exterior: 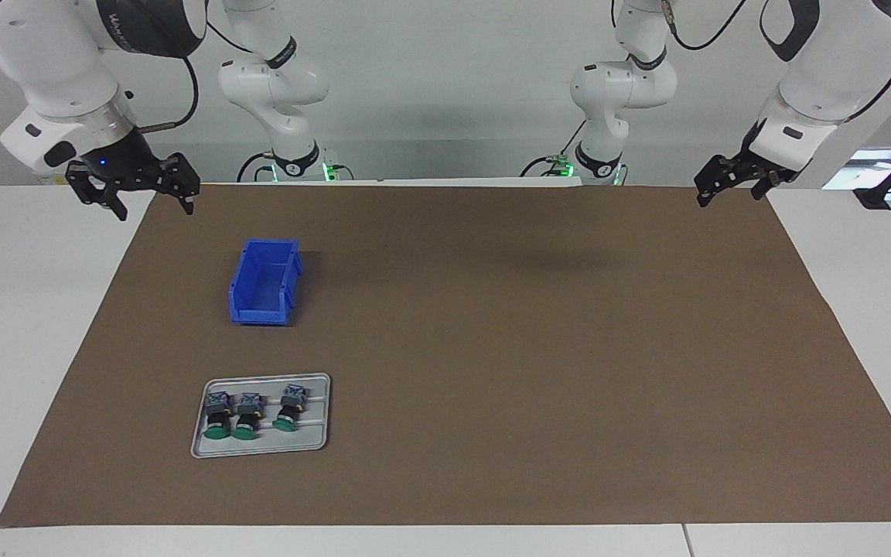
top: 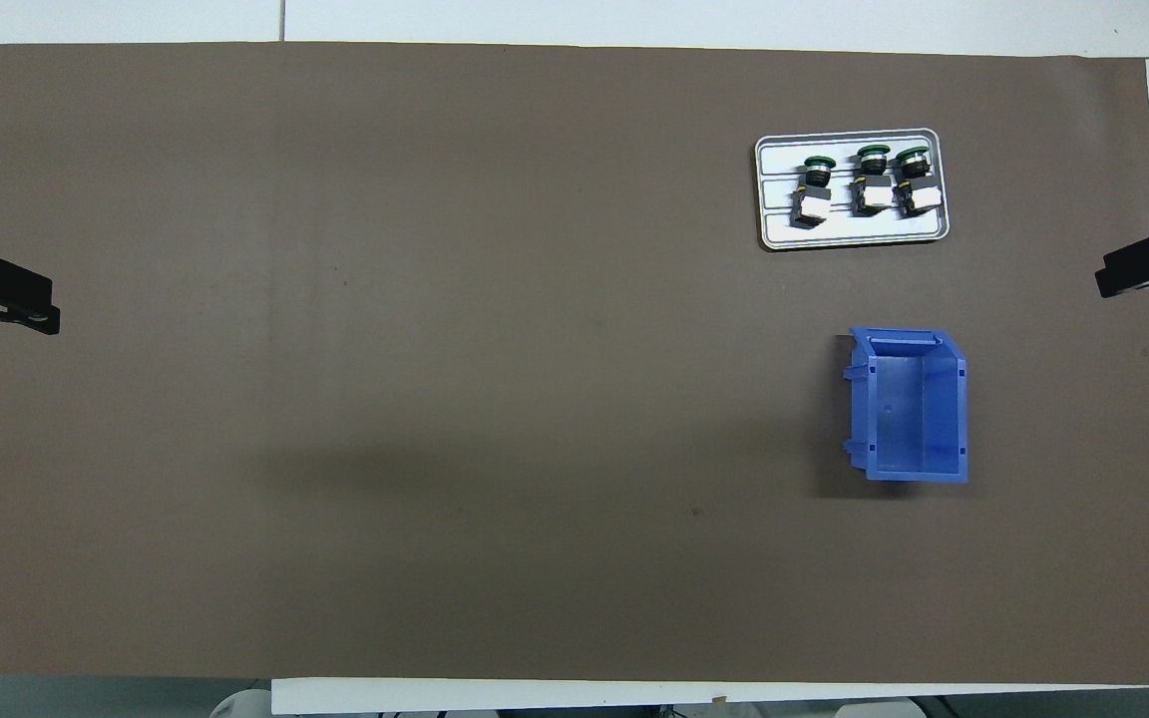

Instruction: Place and press button with both arms

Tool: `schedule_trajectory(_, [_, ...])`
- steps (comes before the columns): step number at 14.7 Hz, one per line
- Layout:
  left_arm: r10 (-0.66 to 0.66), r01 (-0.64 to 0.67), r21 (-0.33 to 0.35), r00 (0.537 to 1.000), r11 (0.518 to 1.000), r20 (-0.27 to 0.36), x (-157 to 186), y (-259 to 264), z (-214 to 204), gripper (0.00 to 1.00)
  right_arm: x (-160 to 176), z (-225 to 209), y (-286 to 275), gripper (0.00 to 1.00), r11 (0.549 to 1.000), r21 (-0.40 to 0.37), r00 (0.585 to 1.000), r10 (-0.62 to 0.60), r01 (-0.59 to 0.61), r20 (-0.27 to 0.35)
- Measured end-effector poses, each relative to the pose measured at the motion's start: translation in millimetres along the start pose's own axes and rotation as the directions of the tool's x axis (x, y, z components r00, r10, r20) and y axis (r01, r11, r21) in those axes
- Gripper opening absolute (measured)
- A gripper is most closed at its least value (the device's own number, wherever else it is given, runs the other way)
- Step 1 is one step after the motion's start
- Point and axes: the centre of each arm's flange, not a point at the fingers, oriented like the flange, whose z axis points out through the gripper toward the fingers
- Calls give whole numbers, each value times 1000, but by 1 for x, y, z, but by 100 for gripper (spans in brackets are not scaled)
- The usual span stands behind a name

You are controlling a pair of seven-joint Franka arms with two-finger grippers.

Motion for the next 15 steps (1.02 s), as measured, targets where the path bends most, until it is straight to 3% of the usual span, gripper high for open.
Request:
schedule_trajectory(2, [0, 0, 0, 1000, 1000, 0, 0, 0, 0, 100, -2, 0, -3, 100, 1000, 7, 1000, -3, 3, 14])
schedule_trajectory(6, [0, 0, 0, 1000, 1000, -1, 0, 0, 0, 100, 30, 8, -47, 100, 1000, 28, 998, 6, -5, -60])
schedule_trajectory(9, [1, -1, 0, 1000, 1000, -1, 0, 0, 0, 100, 88, 57, -91, 100, 999, 20, 997, 31, -30, -72])
schedule_trajectory(12, [1, -1, 0, 1000, 1000, -2, 0, 0, -1, 100, 145, 125, -109, 100, 998, 16, 991, 61, -59, -122])
schedule_trajectory(15, [1, -1, 0, 1000, 1000, -3, 0, 0, -1, 100, 178, 190, -112, 99, 995, 49, 985, 89, -83, -145])
